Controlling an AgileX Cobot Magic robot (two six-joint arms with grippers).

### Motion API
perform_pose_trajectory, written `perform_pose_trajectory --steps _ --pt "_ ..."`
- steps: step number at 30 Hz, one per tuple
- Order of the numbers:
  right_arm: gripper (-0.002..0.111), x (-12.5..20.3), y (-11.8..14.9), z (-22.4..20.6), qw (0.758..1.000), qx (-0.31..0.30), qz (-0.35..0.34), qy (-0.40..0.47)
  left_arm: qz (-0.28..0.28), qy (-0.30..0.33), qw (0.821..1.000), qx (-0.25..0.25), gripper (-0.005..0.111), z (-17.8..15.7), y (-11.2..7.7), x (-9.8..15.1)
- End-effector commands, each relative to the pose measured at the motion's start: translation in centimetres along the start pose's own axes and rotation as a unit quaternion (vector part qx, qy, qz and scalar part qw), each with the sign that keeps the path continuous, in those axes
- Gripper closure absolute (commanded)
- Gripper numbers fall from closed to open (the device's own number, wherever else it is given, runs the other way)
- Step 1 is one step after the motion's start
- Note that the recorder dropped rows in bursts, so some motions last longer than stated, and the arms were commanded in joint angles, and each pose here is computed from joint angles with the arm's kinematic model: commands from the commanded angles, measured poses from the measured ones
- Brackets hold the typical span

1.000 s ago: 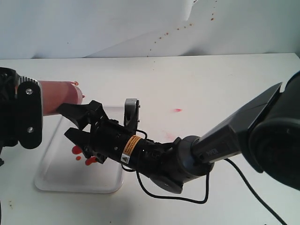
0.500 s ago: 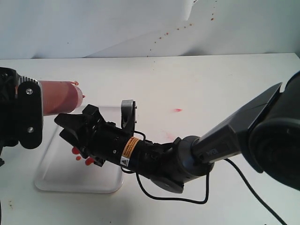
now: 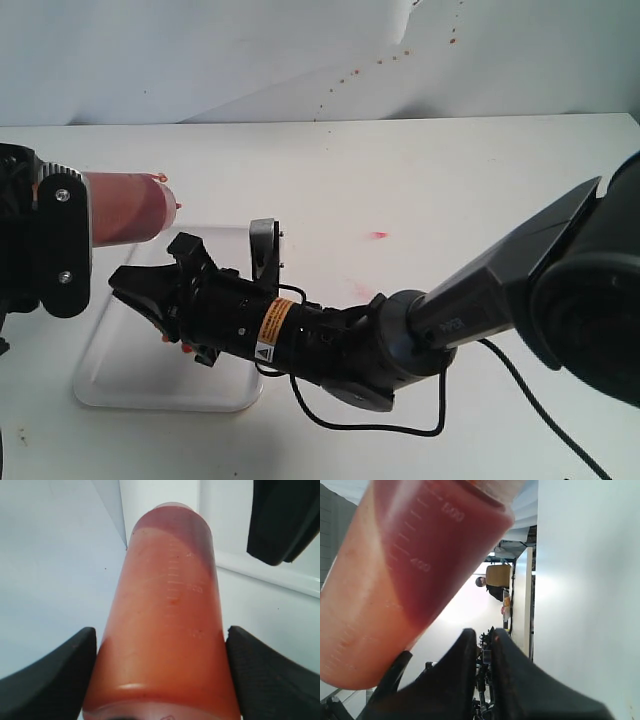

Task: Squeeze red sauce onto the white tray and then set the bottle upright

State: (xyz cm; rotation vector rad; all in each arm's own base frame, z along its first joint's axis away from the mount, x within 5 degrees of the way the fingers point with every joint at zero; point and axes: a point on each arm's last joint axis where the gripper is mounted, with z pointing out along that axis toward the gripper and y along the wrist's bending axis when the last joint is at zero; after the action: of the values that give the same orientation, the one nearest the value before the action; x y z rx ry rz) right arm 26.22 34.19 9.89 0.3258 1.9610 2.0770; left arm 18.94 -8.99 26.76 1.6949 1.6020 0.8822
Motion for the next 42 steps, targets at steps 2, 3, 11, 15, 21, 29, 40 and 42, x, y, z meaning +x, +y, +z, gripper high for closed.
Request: perform_pose_trajectory --steps 2,3,11,15,21,29,40,42 --pt "0.081 -0.1 0.2 0.2 1.000 -0.008 -0.010 -0.004 -0.002 -0.011 1.000 -0.017 0.107 -0.3 0.4 -0.1" --pt "0.072 0.0 0.2 0.2 1.000 -0.008 -0.008 -0.002 -0.002 -0.011 1.000 -0.017 0.107 -0.3 0.4 -0.1" --pt "0.009 -0.3 0.9 0.2 0.999 -0.018 0.034 -0.017 -0.004 -0.011 1.000 -0.017 0.107 -0.3 0.4 -0.1" --pt "0.012 -0.9 1.3 0.2 0.995 -0.029 0.081 -0.045 -0.004 -0.011 1.000 -0.017 0.107 -0.3 0.4 -0.1" --pt "0.012 -1.0 1.4 0.2 0.990 -0.033 0.126 -0.051 -0.004 -0.016 1.000 -0.018 0.107 -0.3 0.4 -0.2" --pt "0.012 -1.2 4.0 2.5 0.987 -0.084 0.137 -0.024 -0.011 -0.030 0.999 -0.016 0.107 -0.3 0.4 -0.4" --pt "0.012 -1.7 6.9 4.5 0.982 -0.143 0.120 -0.023 -0.028 -0.046 0.999 -0.008 0.107 -0.4 0.3 -0.7" --pt "0.013 -1.6 6.9 4.5 0.984 -0.140 0.109 -0.017 -0.028 -0.046 0.999 -0.007 0.107 -0.4 0.3 -0.7"
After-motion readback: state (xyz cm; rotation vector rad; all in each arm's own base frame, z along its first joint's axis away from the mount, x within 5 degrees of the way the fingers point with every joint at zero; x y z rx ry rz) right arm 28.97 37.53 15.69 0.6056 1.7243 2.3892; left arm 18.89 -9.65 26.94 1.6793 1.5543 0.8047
